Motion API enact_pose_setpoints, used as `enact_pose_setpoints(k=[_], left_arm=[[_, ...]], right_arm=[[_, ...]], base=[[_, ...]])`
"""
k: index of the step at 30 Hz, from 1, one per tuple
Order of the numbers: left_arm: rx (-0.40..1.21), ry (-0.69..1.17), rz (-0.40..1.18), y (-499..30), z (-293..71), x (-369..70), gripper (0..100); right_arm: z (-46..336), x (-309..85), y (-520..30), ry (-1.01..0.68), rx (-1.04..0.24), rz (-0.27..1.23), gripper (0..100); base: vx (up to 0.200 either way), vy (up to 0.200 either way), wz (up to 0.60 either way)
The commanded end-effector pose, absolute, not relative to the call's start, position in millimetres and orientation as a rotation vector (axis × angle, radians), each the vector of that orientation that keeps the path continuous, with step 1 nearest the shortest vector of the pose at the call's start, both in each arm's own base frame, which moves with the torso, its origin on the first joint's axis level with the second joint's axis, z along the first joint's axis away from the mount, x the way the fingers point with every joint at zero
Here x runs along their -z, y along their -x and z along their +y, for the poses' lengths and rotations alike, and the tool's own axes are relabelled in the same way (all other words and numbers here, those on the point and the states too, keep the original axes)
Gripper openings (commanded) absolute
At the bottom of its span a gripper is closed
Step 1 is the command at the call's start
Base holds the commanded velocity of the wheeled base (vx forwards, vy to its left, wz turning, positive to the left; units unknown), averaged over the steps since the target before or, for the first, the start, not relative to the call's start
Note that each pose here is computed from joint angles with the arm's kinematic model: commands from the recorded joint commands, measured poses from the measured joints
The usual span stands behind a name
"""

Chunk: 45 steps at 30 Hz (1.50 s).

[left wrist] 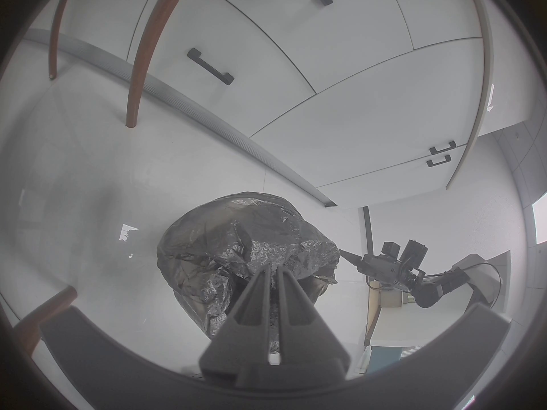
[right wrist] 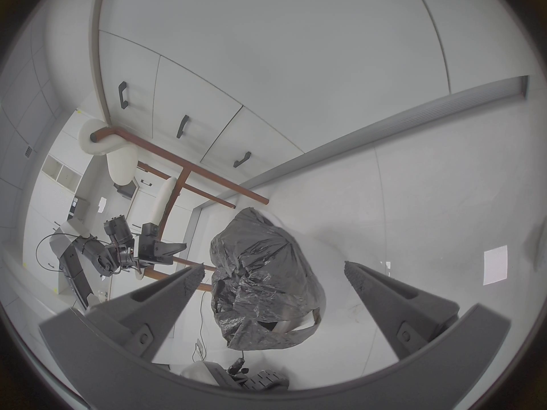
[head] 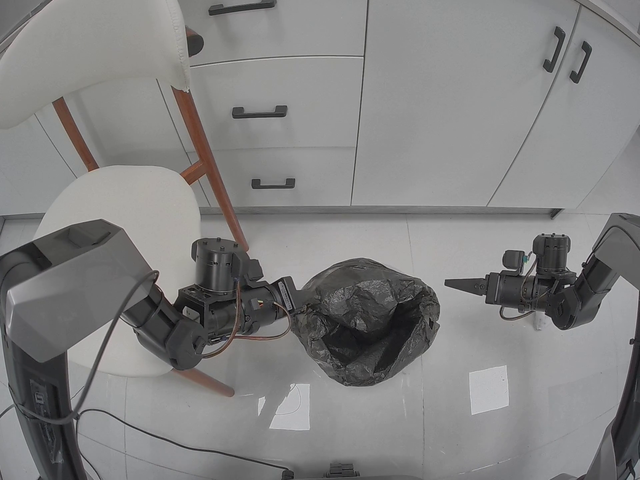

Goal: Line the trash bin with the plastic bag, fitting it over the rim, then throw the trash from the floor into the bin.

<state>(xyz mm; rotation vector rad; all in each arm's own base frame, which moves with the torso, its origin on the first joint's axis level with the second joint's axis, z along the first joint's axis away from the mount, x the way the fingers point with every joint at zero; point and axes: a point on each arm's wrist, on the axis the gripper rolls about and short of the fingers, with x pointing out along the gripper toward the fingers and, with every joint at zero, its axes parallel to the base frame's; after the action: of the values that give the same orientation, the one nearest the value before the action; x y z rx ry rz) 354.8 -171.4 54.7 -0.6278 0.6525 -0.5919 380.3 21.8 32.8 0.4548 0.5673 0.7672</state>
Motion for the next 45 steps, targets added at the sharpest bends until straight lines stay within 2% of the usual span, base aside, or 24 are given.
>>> enact_pose_setpoints(k=[1,7,8,10,13,17,27,31,36,45], left_arm=[[0.597,0.622,0.643,-354,-176,-57,0],[0.599,0.615,0.596,-358,-188,-65,0],[0.62,0.613,0.584,-357,-196,-69,0],[0.624,0.608,0.579,-356,-201,-70,0],[0.631,0.586,0.578,-350,-206,-71,0],[0.63,0.554,0.594,-345,-203,-67,0],[0.6,0.54,0.63,-330,-199,-61,0],[0.554,0.535,0.61,-331,-198,-62,0],[0.542,0.538,0.609,-330,-194,-64,0],[0.519,0.54,0.625,-326,-185,-62,0]], right_arm=[[23,-41,-382,-0.443,-0.775,0.541,100],[54,-70,-387,-0.391,-0.871,0.469,100],[70,-79,-390,-0.377,-0.915,0.458,100],[83,-85,-389,-0.369,-0.947,0.461,100],[114,-114,-373,-0.346,-1.034,0.463,100],[136,-123,-360,-0.34,-1.083,0.514,100],[164,-99,-346,-0.348,-1.119,0.699,100],[168,-68,-353,-0.358,-1.091,0.783,100],[170,-43,-362,-0.349,-1.032,0.826,100],[182,-16,-366,-0.308,-1.059,0.857,100]], base=[[0.0,0.0,0.0],[0.0,0.0,0.0],[0.0,0.0,0.0],[0.0,0.0,0.0],[0.0,0.0,0.0],[0.0,0.0,0.0],[0.0,0.0,0.0],[0.0,0.0,0.0],[0.0,0.0,0.0],[0.0,0.0,0.0]])
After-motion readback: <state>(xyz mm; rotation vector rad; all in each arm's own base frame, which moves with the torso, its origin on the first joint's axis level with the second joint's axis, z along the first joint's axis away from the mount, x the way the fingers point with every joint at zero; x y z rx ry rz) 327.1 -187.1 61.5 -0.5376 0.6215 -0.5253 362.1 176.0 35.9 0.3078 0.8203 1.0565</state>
